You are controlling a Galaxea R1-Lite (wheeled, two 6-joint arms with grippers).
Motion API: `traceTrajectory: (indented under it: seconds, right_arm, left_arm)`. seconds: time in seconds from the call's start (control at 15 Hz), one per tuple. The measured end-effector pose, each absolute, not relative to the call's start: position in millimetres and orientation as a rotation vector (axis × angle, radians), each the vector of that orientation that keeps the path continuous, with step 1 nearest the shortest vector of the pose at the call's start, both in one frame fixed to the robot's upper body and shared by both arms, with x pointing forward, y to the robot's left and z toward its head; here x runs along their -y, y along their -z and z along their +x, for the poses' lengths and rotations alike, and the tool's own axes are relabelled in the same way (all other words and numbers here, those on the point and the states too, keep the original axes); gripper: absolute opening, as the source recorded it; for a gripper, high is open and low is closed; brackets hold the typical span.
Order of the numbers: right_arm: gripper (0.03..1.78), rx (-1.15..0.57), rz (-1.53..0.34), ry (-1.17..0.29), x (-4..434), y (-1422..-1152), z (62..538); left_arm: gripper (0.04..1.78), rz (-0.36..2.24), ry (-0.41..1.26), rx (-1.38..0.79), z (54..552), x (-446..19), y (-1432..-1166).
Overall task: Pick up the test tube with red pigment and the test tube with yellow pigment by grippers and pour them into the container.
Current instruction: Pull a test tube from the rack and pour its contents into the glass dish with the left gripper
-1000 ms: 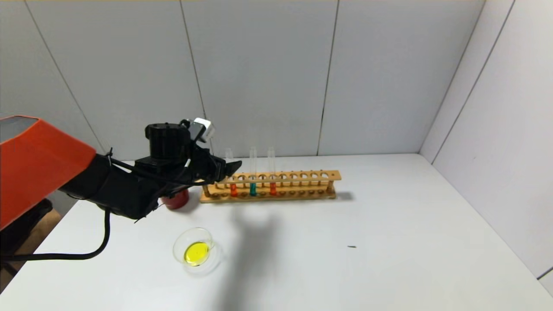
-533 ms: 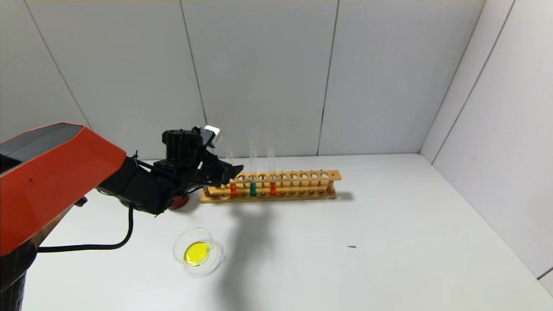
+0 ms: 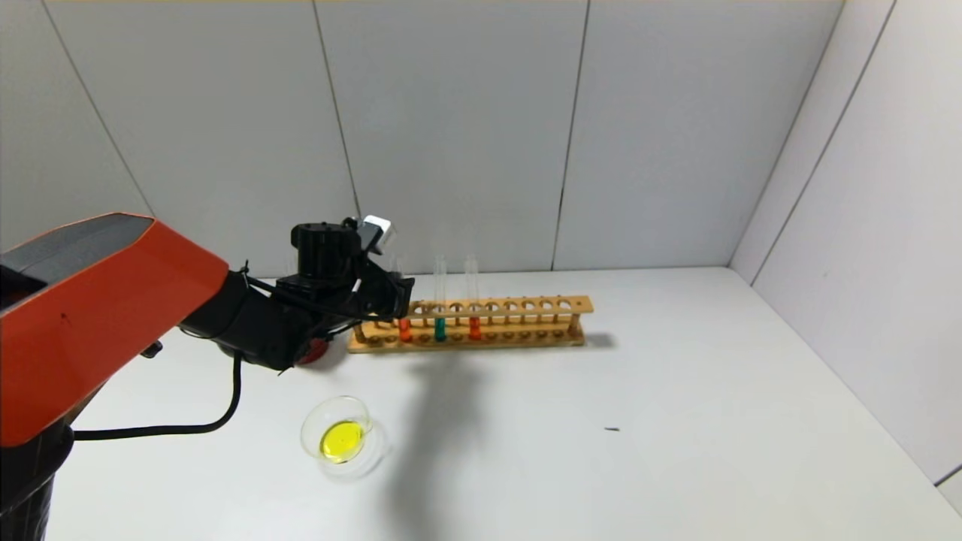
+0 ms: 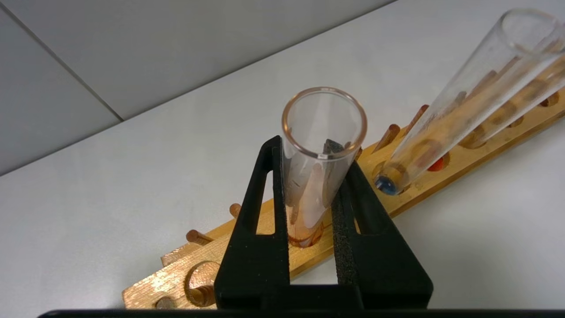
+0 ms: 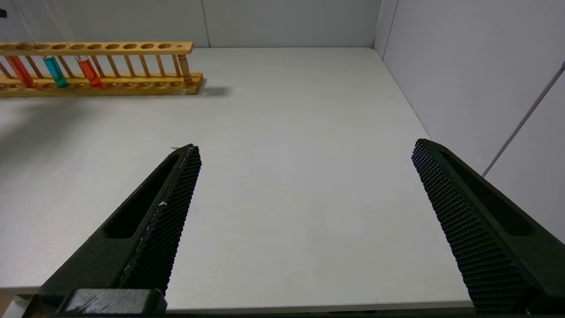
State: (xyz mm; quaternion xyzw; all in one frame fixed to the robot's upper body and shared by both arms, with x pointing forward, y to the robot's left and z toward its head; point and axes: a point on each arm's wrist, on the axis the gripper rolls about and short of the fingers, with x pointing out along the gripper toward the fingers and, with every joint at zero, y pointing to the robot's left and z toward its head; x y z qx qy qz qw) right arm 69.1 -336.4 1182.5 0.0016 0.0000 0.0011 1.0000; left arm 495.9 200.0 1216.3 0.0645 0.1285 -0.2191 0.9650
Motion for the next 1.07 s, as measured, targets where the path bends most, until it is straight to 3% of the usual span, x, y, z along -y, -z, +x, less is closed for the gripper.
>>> traceTrajectory:
  seconds: [0.33,0.87,1.07]
  right_arm:
    - [1.75,0.0,0.003,-0.002,336,-1182,69]
    - [1.75,0.0,0.003,-0.003,336,-1182,69]
    - [1.75,0.0,0.003,-0.002,336,-1182,69]
  left_arm:
    - [0.32,0.136,0.452,-0.233,487,-196,-1250]
    - [0.32,0.134,0.452,-0.126,453,-207,-1364]
    - [0.32,0.226,0.466,-0.129,427,-214,-1374]
